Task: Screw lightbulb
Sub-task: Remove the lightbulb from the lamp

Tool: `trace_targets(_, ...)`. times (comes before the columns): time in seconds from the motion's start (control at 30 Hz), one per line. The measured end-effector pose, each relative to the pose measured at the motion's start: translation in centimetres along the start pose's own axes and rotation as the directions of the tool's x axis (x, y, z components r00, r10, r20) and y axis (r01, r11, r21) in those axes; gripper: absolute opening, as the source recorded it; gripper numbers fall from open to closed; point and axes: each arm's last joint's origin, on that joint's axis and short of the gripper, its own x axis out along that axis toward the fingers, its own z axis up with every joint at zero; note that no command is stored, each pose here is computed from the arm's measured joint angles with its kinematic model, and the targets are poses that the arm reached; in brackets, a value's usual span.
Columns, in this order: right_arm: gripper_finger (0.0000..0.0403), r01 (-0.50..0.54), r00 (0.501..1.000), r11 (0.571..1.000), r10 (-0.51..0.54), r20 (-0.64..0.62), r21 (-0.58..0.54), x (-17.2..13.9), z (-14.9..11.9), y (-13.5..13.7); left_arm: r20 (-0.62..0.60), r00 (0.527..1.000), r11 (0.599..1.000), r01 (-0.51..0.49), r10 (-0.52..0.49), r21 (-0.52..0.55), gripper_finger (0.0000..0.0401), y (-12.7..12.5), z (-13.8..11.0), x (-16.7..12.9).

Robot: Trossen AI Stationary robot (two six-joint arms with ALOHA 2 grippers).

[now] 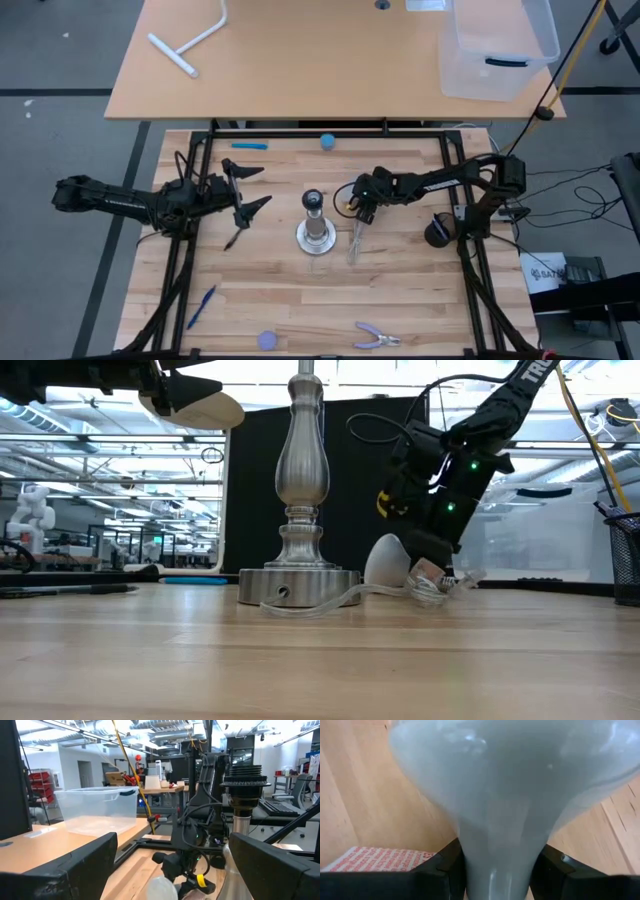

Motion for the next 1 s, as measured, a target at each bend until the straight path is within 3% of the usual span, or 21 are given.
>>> trace_targets(0.3, 0.0167, -0.022, 1.000, 0.999, 0.022, 0.007, 0.025, 0.1, 0.0, 0.1, -0.004, 1.000, 1.000, -0.012, 0.012, 0.001, 0.0387, 0.0, 0.0, 0.0)
trace_targets(0.67, 0.0252, -0.025, 1.000, 0.997, 0.025, -0.002, 0.067, -0.1, 0.0, 0.5, -0.021, 0.999, 1.000, -0.024, 0.024, 0.007, 0.0387, 0.1, -0.2, 0.0)
trace_targets(1.0, 0.0278, -0.081, 0.997, 0.997, 0.081, 0.019, 0.002, -1.9, 1.6, 1.4, -0.035, 0.999, 0.999, -0.021, 0.023, 0.033, 0.0387, 0.0, -0.3, 0.0)
